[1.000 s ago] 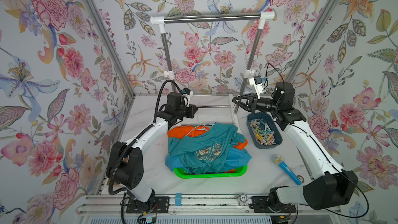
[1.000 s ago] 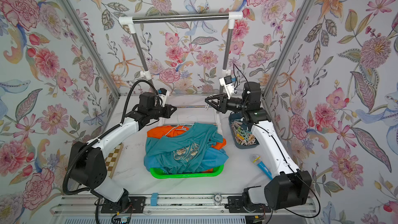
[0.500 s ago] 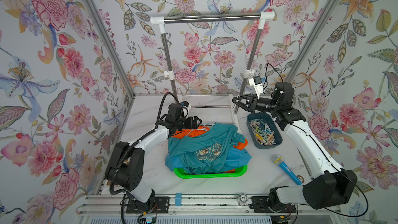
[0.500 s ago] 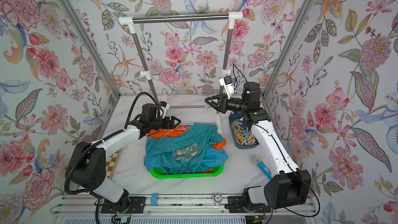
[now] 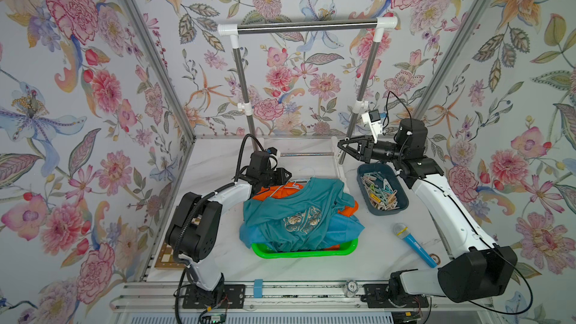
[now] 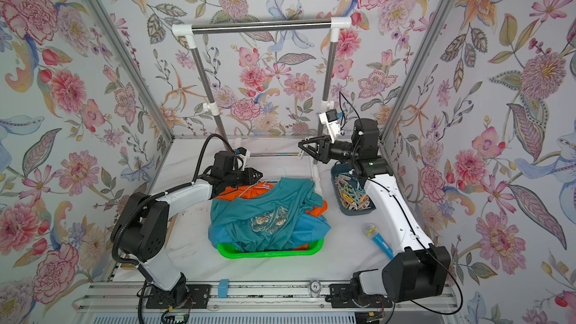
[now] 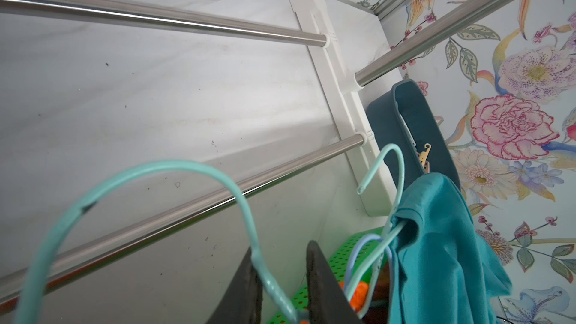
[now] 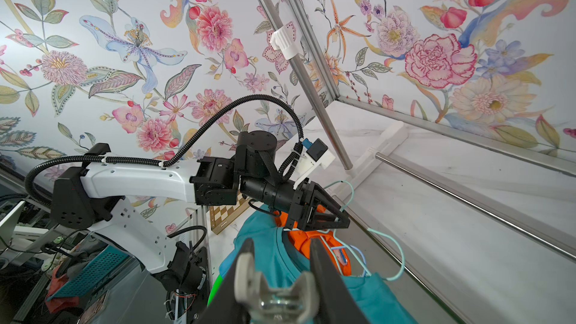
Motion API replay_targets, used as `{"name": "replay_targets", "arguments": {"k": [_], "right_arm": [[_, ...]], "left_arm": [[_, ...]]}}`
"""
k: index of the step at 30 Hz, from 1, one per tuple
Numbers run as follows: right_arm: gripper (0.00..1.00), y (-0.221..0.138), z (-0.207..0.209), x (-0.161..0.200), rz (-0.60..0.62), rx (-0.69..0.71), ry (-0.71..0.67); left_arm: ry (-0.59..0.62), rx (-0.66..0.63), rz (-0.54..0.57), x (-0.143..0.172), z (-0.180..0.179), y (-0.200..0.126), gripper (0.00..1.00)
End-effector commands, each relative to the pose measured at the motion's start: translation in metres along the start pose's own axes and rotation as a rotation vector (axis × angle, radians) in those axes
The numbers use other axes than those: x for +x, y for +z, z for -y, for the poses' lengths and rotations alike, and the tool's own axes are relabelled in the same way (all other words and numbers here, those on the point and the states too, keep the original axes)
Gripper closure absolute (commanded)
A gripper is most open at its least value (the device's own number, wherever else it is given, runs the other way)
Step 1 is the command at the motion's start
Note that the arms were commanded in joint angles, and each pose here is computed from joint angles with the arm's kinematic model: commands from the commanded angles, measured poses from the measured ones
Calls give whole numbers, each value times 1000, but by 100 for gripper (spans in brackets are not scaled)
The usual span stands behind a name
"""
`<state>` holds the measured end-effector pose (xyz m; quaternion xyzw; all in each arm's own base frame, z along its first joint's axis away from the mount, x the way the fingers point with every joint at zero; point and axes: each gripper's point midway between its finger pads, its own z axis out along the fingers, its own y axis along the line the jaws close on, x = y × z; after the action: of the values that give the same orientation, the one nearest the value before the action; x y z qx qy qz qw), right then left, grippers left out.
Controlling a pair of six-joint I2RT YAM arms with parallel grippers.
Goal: Use clothespins to secure the t-shirt on both sides of the hanger
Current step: Pick up the hanger from the basket.
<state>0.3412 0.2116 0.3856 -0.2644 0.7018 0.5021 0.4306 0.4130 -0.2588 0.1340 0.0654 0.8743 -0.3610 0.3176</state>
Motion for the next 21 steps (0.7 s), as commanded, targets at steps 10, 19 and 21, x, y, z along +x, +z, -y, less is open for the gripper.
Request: {"name": "replay_targets", "arguments": {"k": [10, 19, 21], "right_arm": [[69, 3, 9, 8, -16, 5, 19], [69, 7, 5, 5, -19, -12, 11], [69, 8, 3, 3, -18, -17, 6]], "left_arm": [[119, 81, 49, -38, 37, -6, 100], [332, 96, 53, -57, 70, -44, 100], [367, 108, 67, -61, 80, -56, 100]]}}
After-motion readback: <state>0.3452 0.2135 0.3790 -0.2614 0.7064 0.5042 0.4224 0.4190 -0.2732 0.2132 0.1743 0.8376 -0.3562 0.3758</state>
